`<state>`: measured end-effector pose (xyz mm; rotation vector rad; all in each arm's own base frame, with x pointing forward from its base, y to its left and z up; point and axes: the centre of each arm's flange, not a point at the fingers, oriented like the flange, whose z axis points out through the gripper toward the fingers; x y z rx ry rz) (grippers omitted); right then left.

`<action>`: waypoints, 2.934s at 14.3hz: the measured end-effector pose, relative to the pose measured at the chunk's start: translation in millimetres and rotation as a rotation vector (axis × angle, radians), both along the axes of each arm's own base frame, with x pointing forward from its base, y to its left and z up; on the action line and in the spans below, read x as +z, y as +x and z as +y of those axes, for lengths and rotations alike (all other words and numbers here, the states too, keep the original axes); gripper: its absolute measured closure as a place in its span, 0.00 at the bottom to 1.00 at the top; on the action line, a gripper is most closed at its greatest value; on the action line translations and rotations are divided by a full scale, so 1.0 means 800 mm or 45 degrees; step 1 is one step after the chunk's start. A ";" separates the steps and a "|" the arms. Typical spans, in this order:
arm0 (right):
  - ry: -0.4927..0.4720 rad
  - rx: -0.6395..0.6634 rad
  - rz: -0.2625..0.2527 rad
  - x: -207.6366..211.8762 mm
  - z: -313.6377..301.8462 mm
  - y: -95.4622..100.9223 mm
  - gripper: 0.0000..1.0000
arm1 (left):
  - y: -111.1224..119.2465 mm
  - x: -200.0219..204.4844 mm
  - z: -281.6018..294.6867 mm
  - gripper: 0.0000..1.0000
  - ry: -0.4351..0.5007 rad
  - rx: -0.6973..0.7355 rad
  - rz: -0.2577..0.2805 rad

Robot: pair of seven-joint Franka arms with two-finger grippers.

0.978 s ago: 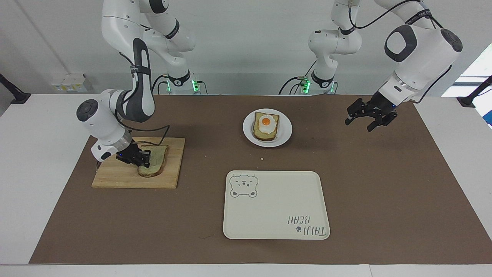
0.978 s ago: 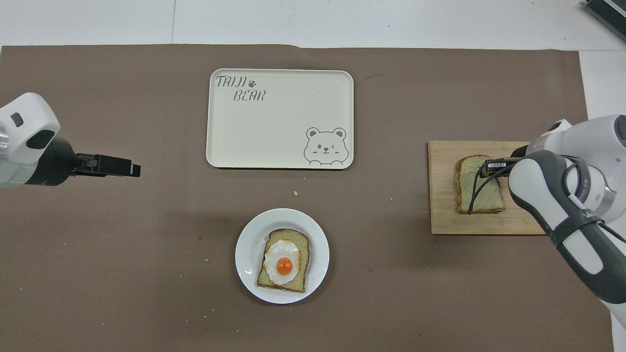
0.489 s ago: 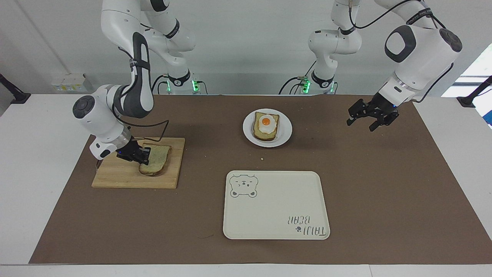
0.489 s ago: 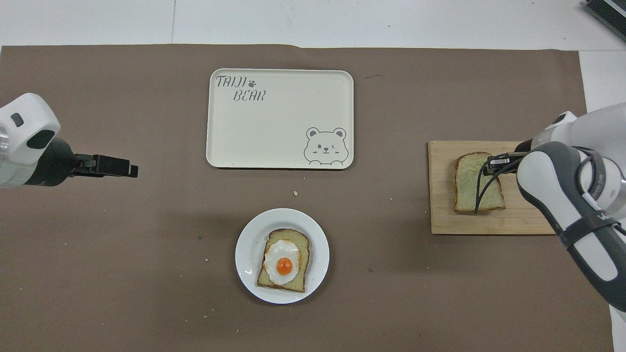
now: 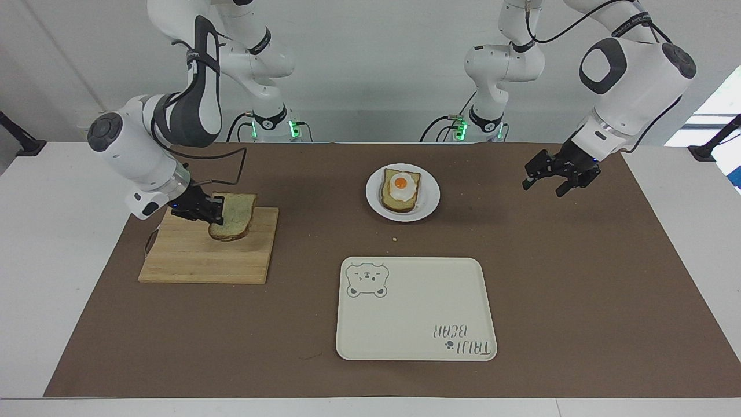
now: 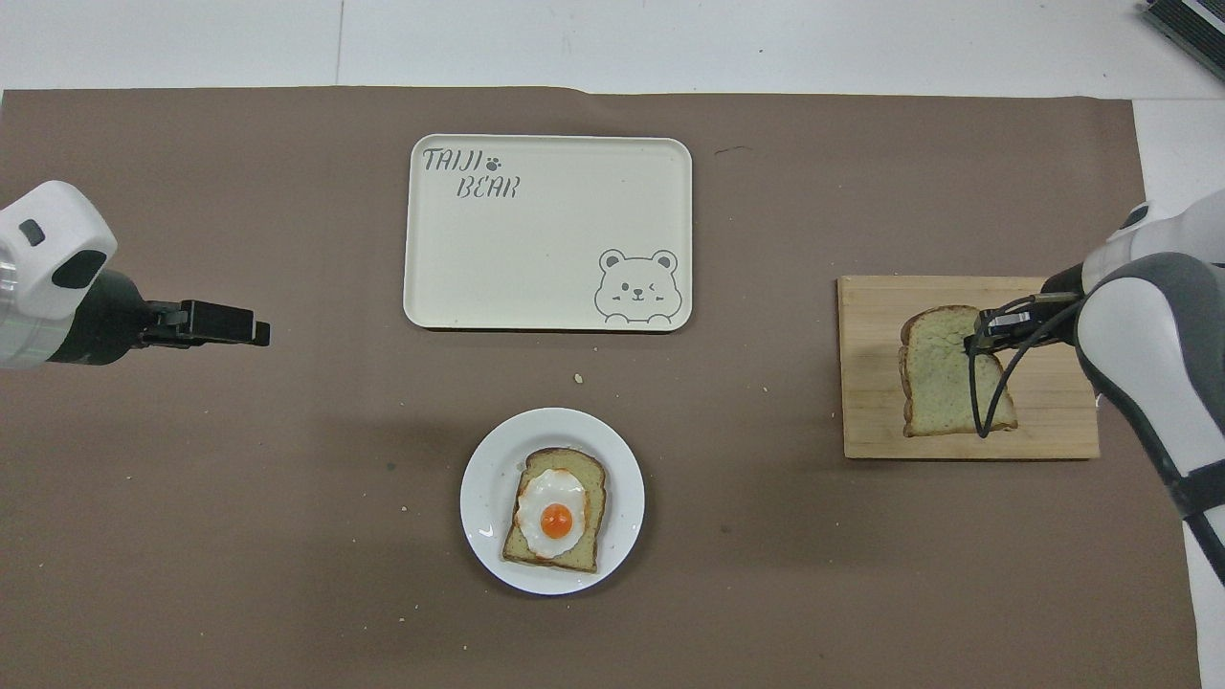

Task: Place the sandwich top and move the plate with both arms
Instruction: 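Carry the bread slice with the right gripper toward the egg toast plate, then lay the bread slice on the egg toast and open the right gripper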

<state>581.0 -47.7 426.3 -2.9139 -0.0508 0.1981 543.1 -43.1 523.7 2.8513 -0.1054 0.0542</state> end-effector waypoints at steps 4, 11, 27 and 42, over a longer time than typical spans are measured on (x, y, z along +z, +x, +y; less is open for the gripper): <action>0.065 0.003 0.046 0.009 0.056 0.000 0.85 | 0.000 0.000 0.000 0.00 0.000 0.000 0.003; 0.033 -0.073 0.123 0.014 0.228 -0.017 0.85 | -0.001 -0.001 -0.001 0.00 0.000 -0.002 0.006; 0.086 -0.056 0.090 -0.012 0.504 -0.114 0.85 | -0.006 -0.004 -0.034 0.00 0.192 -0.052 0.014; 0.059 -0.065 0.106 -0.122 0.548 -0.138 0.85 | -0.010 -0.012 -0.040 0.00 0.186 -0.057 0.035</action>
